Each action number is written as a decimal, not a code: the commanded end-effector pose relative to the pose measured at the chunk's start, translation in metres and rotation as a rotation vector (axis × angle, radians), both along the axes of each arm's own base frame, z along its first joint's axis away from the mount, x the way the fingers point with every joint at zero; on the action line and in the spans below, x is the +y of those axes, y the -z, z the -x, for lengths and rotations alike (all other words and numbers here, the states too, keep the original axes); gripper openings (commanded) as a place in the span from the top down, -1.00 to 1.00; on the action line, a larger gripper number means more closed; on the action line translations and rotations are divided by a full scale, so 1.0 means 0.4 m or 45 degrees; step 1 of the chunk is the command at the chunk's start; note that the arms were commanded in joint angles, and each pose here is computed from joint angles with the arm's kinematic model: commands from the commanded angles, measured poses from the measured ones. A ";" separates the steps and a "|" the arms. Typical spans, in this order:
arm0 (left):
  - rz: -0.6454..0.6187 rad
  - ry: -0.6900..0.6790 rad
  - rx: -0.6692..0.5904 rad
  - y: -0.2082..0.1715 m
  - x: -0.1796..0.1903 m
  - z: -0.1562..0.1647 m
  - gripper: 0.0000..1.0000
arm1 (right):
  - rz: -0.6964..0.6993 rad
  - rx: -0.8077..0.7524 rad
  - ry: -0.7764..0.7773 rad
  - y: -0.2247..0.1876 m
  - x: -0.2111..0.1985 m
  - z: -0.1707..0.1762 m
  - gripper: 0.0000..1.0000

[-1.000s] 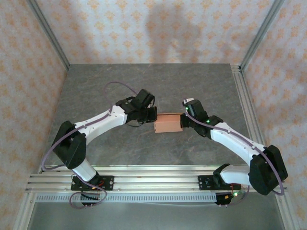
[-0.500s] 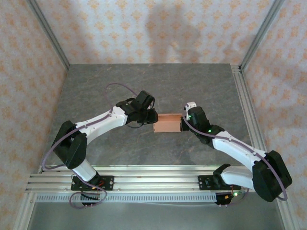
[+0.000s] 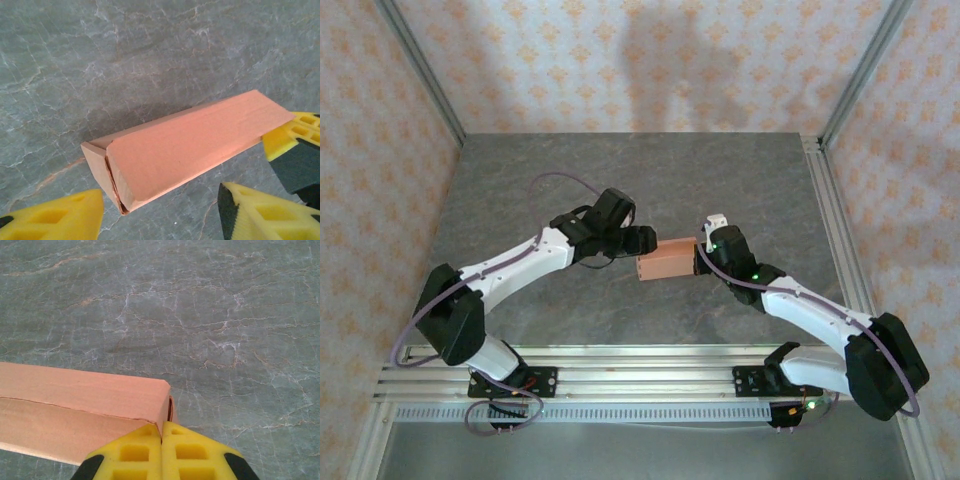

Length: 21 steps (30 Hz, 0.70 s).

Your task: Fold the paper box

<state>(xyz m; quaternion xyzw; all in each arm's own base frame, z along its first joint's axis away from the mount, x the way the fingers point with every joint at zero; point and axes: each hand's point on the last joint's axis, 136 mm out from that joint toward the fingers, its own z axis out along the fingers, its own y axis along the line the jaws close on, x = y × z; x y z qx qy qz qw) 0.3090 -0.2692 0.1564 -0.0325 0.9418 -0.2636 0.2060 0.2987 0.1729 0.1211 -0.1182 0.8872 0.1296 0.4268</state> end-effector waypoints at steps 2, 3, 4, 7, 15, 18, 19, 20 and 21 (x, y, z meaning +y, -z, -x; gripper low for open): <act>-0.042 -0.096 -0.016 -0.002 0.032 -0.009 -0.32 | 0.072 0.080 -0.008 0.061 -0.015 0.029 1.00; -0.043 -0.105 -0.004 0.004 0.033 -0.010 -0.32 | 0.070 0.080 -0.010 0.060 -0.014 0.030 1.00; -0.044 -0.109 0.007 0.009 0.031 -0.011 -0.32 | 0.069 0.083 -0.011 0.062 -0.014 0.031 1.00; -0.063 -0.129 0.036 0.034 0.033 -0.015 -0.26 | 0.064 0.087 -0.016 0.062 -0.011 0.030 1.00; -0.088 -0.127 0.114 0.091 0.027 -0.008 0.00 | 0.054 0.086 -0.018 0.059 -0.008 0.031 1.00; -0.102 -0.131 0.143 0.114 0.033 0.002 0.09 | 0.051 0.084 -0.018 0.057 -0.008 0.030 1.00; -0.107 -0.132 0.150 0.120 0.035 0.004 0.11 | 0.051 0.083 -0.017 0.057 -0.008 0.030 1.00; -0.113 -0.132 0.157 0.127 0.036 0.006 0.13 | 0.049 0.081 -0.020 0.056 -0.007 0.030 1.00; -0.113 -0.129 0.164 0.131 0.036 0.008 0.15 | 0.047 0.079 -0.020 0.055 -0.007 0.031 1.00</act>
